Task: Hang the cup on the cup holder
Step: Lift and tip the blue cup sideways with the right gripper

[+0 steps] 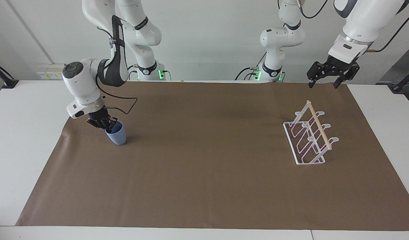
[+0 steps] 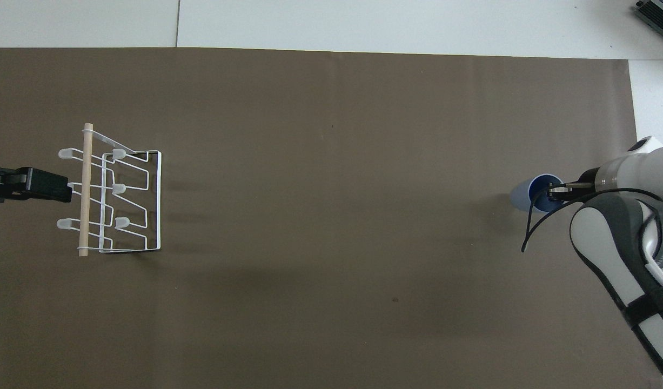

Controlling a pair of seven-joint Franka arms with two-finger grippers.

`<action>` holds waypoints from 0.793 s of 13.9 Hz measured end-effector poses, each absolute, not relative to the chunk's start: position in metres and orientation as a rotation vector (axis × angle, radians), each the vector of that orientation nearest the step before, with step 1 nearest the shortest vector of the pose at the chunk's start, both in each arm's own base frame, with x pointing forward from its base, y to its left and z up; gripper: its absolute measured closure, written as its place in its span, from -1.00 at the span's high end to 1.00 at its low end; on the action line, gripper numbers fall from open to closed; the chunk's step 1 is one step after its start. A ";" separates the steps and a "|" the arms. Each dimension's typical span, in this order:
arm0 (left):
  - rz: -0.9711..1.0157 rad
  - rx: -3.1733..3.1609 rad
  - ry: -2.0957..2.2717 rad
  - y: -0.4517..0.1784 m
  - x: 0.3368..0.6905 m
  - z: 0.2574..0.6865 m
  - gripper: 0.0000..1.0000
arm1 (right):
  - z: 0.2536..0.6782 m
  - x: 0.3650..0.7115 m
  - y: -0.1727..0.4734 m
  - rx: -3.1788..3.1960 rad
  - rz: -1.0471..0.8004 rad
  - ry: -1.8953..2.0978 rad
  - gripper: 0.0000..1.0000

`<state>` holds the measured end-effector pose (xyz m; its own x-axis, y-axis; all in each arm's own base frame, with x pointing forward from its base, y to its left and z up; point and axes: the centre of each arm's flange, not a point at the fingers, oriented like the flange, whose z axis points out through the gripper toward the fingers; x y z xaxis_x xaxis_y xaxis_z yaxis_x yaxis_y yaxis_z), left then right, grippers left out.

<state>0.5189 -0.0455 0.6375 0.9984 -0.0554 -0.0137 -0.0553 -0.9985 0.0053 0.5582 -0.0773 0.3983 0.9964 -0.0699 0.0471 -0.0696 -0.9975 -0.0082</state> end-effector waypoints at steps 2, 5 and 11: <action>-0.025 3.135 -0.087 -0.045 0.519 0.637 1.00 | 0.422 0.566 -0.075 -3.138 -0.041 0.090 -0.90; -0.029 3.136 -0.025 -0.042 0.519 0.637 1.00 | 0.466 0.575 -0.071 -3.148 0.002 0.065 -0.90; -0.081 3.071 0.140 -0.034 0.514 0.639 1.00 | 0.542 0.577 -0.053 -3.146 0.041 0.017 -0.90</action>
<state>0.5141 -0.0335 0.6388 0.9945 0.0891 -0.0555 0.0925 -0.9937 0.0639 0.5771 -0.0530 0.5423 0.9996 -0.0110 -0.0262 -0.0109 -0.9999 0.0053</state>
